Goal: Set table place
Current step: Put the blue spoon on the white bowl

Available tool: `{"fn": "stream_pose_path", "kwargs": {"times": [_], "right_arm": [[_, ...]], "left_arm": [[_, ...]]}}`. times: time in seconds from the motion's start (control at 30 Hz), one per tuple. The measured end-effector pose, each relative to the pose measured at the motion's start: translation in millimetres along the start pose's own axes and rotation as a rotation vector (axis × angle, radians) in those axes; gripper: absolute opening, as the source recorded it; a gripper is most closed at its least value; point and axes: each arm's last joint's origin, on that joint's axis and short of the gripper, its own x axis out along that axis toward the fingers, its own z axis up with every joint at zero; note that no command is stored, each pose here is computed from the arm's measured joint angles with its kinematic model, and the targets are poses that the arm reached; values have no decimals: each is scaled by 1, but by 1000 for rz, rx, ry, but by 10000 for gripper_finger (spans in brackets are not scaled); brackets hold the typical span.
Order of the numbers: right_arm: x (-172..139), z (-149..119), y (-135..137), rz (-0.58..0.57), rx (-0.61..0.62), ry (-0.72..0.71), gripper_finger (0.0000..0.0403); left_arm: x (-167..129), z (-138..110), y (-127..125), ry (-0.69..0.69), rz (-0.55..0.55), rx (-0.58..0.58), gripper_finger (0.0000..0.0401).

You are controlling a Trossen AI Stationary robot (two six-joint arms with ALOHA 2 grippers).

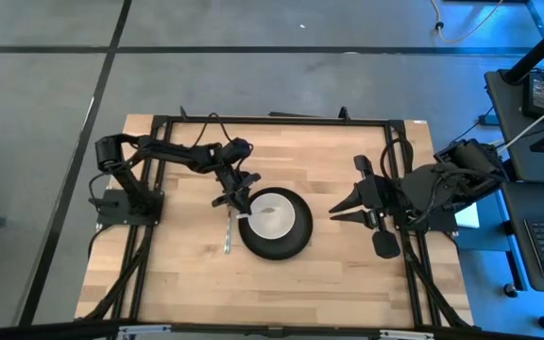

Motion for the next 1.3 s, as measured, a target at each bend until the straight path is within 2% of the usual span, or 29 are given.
{"fn": "stream_pose_path", "kwargs": {"times": [0.4, 0.53, 0.8, 1.03, 1.3], "right_arm": [[0, 0, 0, 0, -1, 0, 58], [0, 0, 0, 0, -1, 0, 58], [0, 0, 0, 0, 11, -1, 58], [0, 0, 0, 0, 27, -1, 58], [0, 0, 0, 0, 24, -1, 58]], "left_arm": [[-1, 2, 15, -11, 12, -82, 16], [-1, 3, 15, -28, 13, -58, 20], [3, 10, 20, -28, 26, -45, 52], [4, 14, 21, -34, 25, -49, 51], [-9, 19, 19, -65, -12, -43, 53]]}}
